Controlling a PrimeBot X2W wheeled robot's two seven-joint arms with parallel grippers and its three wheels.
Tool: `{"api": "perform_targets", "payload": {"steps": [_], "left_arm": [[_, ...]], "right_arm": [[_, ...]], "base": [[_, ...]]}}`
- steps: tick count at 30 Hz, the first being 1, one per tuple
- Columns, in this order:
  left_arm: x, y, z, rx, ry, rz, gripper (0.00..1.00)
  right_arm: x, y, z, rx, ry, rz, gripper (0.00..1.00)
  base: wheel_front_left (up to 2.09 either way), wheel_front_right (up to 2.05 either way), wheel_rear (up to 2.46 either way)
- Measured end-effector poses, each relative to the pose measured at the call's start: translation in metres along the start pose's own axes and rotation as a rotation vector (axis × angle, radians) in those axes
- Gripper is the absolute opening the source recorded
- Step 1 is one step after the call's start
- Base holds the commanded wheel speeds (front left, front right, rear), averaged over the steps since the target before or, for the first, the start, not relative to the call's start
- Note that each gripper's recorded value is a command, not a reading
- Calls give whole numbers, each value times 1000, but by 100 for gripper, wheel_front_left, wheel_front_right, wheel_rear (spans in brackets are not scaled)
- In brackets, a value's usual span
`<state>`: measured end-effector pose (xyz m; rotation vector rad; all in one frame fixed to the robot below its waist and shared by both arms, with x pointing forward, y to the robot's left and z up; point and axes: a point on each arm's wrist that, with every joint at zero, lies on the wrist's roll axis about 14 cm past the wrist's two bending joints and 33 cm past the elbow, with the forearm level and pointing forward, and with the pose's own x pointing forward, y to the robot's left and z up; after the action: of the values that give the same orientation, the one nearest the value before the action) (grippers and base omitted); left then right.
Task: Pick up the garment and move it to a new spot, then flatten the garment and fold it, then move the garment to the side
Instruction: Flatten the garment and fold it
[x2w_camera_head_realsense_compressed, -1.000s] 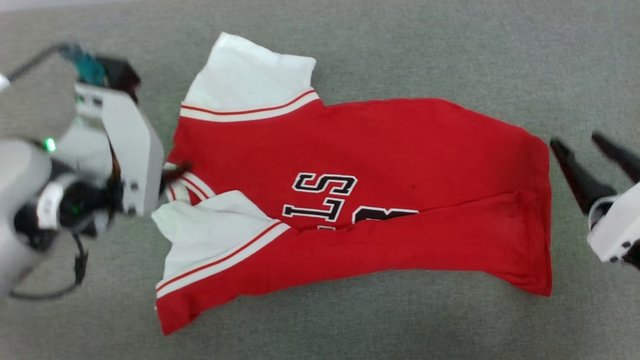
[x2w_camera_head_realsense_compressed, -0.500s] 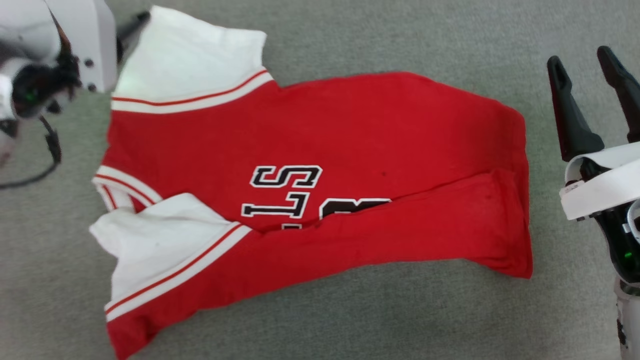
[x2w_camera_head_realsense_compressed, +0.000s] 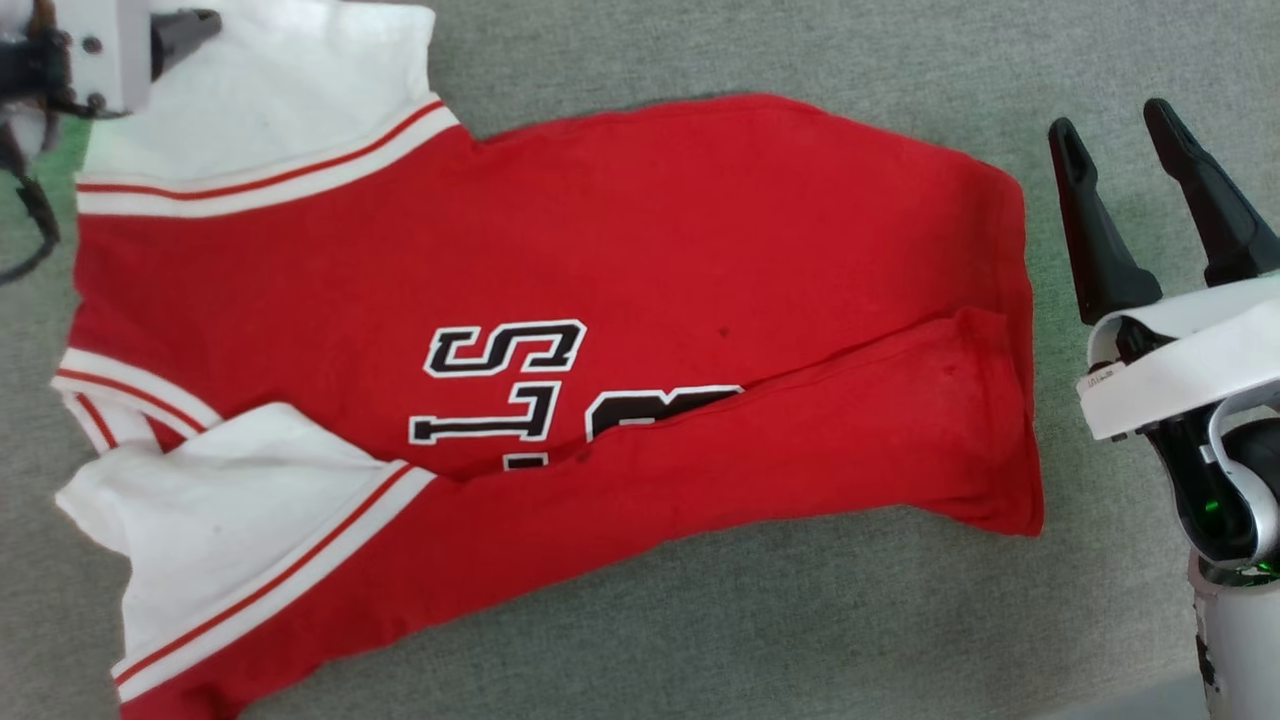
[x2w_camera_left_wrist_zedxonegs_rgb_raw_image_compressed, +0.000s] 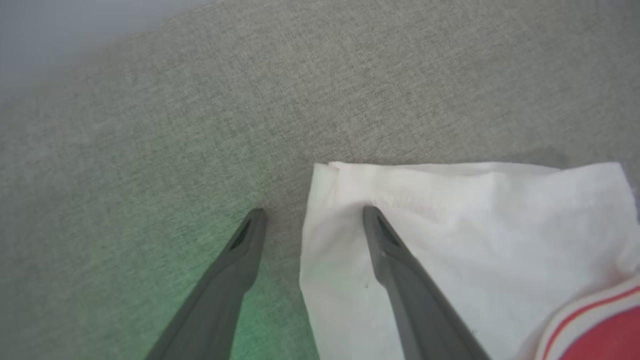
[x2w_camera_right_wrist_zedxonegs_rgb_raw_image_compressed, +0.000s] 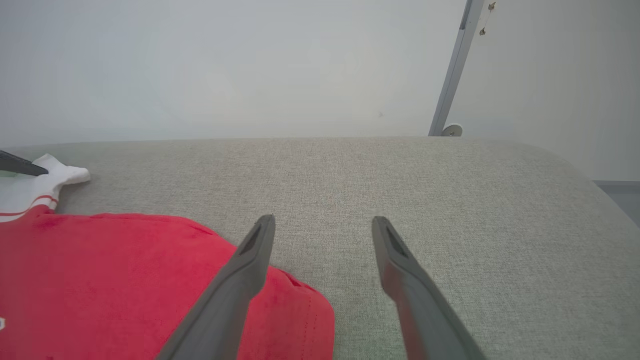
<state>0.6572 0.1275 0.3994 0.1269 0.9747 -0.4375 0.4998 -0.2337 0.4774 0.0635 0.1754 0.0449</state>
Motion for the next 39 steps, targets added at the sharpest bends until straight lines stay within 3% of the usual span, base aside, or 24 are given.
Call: {"api": "perform_targets", "payload": {"steps": [2, 3, 16, 26, 27, 28, 29, 39], "left_arm": [[5, 0, -3, -31, 39, -4, 24], [7, 0, -5, -34, 54, -2, 0], [7, 0, -4, -40, 67, 1, 0], [1, -1, -3, -41, 33, -7, 0], [0, -1, -3, -42, 31, -8, 0], [0, -1, -3, -46, 26, -9, 0], [-1, -1, -3, -48, 23, -9, 0], [-31, 2, 16, -29, -93, 1, 0]], "right_arm": [[0, -1, -3, 1, 12, -4, 100], [0, -2, -5, 1, 22, -6, 100], [13, 9, -21, 36, 247, 37, 100], [24, 23, -69, -2, 670, 92, 100], [25, 25, -71, -5, 695, 98, 70], [27, 25, -72, -11, 711, 99, 7], [28, 25, -72, -15, 727, 100, 0], [40, 28, -51, -54, 680, 101, 0]], "base": [[0, 0, 0], [0, 0, 0], [0, 0, 0], [0, 0, 0], [0, 0, 0], [0, 0, 0], [0, 0, 0], [0, 0, 0]]}}
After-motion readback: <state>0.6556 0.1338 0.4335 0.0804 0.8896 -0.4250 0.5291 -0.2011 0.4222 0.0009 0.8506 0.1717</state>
